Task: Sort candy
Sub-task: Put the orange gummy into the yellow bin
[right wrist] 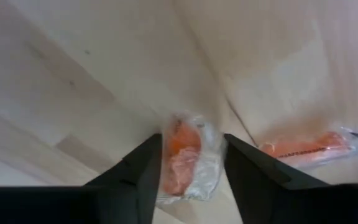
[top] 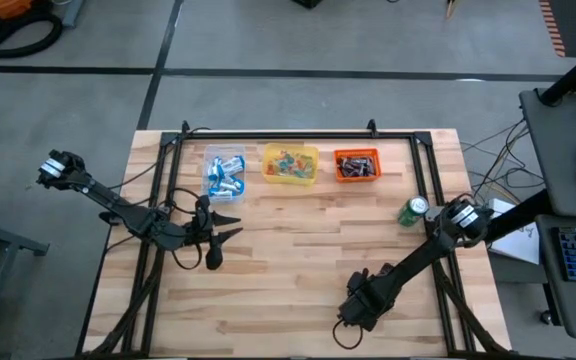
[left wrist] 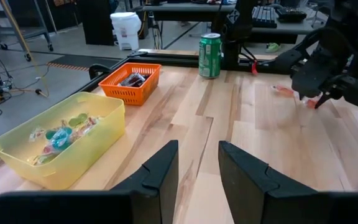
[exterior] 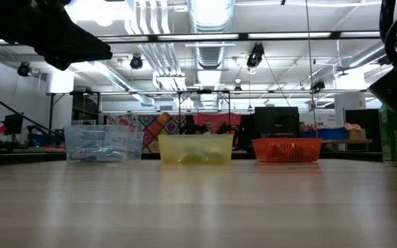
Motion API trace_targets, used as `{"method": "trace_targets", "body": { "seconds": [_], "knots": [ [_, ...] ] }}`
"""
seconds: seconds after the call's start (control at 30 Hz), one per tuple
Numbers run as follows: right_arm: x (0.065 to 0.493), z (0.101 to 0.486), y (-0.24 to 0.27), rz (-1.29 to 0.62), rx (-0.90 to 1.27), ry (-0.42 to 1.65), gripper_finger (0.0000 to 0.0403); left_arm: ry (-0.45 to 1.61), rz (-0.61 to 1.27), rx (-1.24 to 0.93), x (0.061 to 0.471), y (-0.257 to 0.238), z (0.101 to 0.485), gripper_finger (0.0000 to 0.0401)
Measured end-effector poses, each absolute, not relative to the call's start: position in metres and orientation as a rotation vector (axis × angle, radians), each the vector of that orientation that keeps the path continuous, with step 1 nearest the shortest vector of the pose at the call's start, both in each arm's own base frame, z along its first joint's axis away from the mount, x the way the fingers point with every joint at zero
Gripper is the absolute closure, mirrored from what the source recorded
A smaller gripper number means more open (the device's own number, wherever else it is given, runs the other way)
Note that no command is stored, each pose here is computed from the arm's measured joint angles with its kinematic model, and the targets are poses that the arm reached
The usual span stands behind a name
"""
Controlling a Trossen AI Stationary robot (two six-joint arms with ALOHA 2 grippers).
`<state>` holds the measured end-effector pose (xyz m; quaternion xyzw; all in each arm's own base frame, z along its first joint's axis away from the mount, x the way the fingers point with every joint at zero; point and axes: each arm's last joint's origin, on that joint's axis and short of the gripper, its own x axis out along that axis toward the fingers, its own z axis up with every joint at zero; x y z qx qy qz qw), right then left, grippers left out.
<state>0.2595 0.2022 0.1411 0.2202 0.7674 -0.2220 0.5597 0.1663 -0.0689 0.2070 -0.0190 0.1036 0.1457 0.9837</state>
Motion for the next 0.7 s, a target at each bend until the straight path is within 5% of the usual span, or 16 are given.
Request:
{"method": "trace_targets", "body": {
  "seconds": [0.33, 0.7],
  "knots": [
    [0.264, 0.146, 0.197, -0.475, 0.472, 1.749, 0.0382, 0.208, 0.293, -0.038, 0.166, -0.069, 0.207, 0.0304],
    [0.298, 0.189, 0.167, -0.338, 0.326, 1.363, 0.0389, 0.208, 0.294, -0.039, 0.166, -0.069, 0.207, 0.0304]
  ]
}}
